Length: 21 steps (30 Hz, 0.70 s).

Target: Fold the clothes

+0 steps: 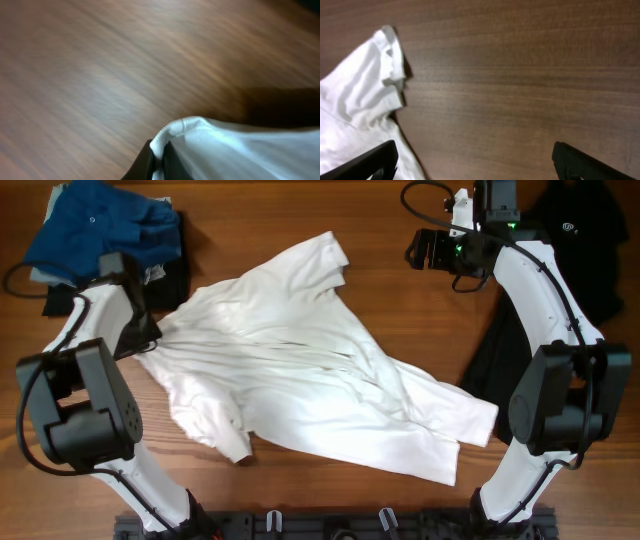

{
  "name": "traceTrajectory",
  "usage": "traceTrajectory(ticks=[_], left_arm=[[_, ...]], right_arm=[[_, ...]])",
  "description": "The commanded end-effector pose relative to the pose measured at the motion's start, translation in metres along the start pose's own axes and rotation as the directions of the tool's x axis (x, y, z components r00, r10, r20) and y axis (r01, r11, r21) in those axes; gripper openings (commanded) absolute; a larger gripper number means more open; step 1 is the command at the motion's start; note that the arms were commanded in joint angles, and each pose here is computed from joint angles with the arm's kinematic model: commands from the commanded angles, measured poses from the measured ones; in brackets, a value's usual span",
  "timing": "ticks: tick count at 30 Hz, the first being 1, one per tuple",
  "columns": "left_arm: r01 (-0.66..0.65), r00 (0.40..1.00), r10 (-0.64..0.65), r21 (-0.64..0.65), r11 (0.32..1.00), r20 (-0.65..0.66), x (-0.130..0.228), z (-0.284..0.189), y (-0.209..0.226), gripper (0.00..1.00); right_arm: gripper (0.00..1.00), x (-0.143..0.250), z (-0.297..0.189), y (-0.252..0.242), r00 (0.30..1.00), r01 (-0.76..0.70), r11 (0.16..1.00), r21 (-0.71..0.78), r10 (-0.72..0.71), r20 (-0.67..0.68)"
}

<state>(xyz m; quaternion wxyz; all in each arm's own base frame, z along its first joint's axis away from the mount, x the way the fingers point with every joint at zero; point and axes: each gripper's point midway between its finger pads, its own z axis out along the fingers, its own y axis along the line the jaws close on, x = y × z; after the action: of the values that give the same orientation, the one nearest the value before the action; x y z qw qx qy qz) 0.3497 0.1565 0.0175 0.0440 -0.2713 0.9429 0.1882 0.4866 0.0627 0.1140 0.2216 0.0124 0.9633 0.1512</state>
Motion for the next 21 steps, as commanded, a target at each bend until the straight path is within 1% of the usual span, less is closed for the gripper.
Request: traceTrajectory(ticks=[1,2,3,4,5,6,7,8,9,10,11,12,13,14,16,17,20,21], left_arm=[[0.056,0.996,-0.055,-0.010,0.998,0.064,-0.016,-0.028,0.023,0.04],[0.061,0.994,-0.063,0.019,0.998,0.086,-0.020,-0.041,0.021,0.05],[0.062,0.991,-0.067,0.050,0.997,0.114,-0.024,-0.055,0.019,0.09],[0.046,0.987,-0.060,0.091,0.995,0.150,-0.027,-0.075,0.014,0.31],[0.032,0.978,-0.060,0.141,0.989,0.198,-0.029,-0.099,0.008,0.55],[0.025,0.973,-0.062,0.163,0.986,0.224,-0.029,-0.112,0.006,0.66],[0.008,0.959,-0.062,0.191,0.982,0.277,-0.028,-0.136,0.003,0.75],[-0.003,0.951,-0.060,0.203,0.979,0.303,-0.027,-0.149,0.001,0.80],[-0.022,0.945,-0.055,0.228,0.973,0.324,-0.024,-0.161,-0.003,0.84],[-0.044,0.941,-0.047,0.260,0.965,0.335,-0.020,-0.171,-0.010,0.85],[-0.075,0.941,-0.032,0.301,0.951,0.337,-0.014,-0.180,-0.021,0.89],[-0.111,0.946,-0.011,0.355,0.928,0.325,-0.006,-0.187,-0.035,0.91],[-0.130,0.949,0.001,0.388,0.912,0.315,-0.001,-0.189,-0.044,0.91],[-0.154,0.952,0.020,0.420,0.895,0.307,0.004,-0.192,-0.054,0.92],[-0.175,0.951,0.036,0.442,0.880,0.306,0.009,-0.196,-0.064,0.92],[-0.170,0.953,0.030,0.451,0.876,0.303,0.012,-0.199,-0.070,0.93],[-0.208,0.949,0.056,0.484,0.850,0.311,0.019,-0.207,-0.088,0.93],[-0.225,0.945,0.068,0.489,0.843,0.319,0.020,-0.208,-0.095,0.93]], right_arm=[[1.00,0.003,-0.008,0.013,1.000,0.023,0.998,-0.053,-0.024,-0.010],[1.00,0.004,-0.013,0.016,1.000,0.023,0.998,-0.065,-0.024,-0.011],[1.00,0.005,-0.020,0.018,1.000,0.023,0.998,-0.064,-0.024,-0.012],[1.00,0.007,-0.029,0.020,0.999,0.031,0.998,-0.063,-0.031,-0.012],[1.00,0.013,-0.044,0.022,0.999,0.043,0.997,-0.057,-0.044,-0.026],[1.00,0.019,-0.053,0.022,0.998,0.038,0.998,-0.045,-0.039,-0.040],[1.00,0.031,-0.069,0.025,0.997,0.022,0.999,-0.038,-0.025,-0.077],[1.00,0.045,-0.081,0.025,0.992,-0.038,0.999,-0.023,0.035,-0.119],[1.00,0.054,-0.089,0.026,0.985,-0.087,0.996,-0.013,0.084,-0.148],[1.00,0.064,-0.097,0.027,0.977,-0.121,0.993,-0.001,0.119,-0.178],[1.00,0.083,-0.110,0.029,0.959,-0.149,0.989,0.020,0.150,-0.239],[1.00,0.100,-0.119,0.026,0.946,-0.154,0.986,0.062,0.165,-0.279],[1.00,0.110,-0.125,0.021,0.935,-0.174,0.977,0.119,0.202,-0.291],[1.00,0.127,-0.136,0.010,0.921,-0.217,0.948,0.231,0.277,-0.275],[1.00,0.151,-0.151,-0.001,0.901,-0.287,0.896,0.339,0.373,-0.223],[1.00,0.173,-0.158,-0.003,0.875,-0.353,0.858,0.374,0.444,-0.193],[0.99,0.229,-0.165,-0.005,0.821,-0.445,0.808,0.387,0.541,-0.184],[0.97,0.254,-0.164,-0.003,0.804,-0.464,0.806,0.367,0.557,-0.208]])
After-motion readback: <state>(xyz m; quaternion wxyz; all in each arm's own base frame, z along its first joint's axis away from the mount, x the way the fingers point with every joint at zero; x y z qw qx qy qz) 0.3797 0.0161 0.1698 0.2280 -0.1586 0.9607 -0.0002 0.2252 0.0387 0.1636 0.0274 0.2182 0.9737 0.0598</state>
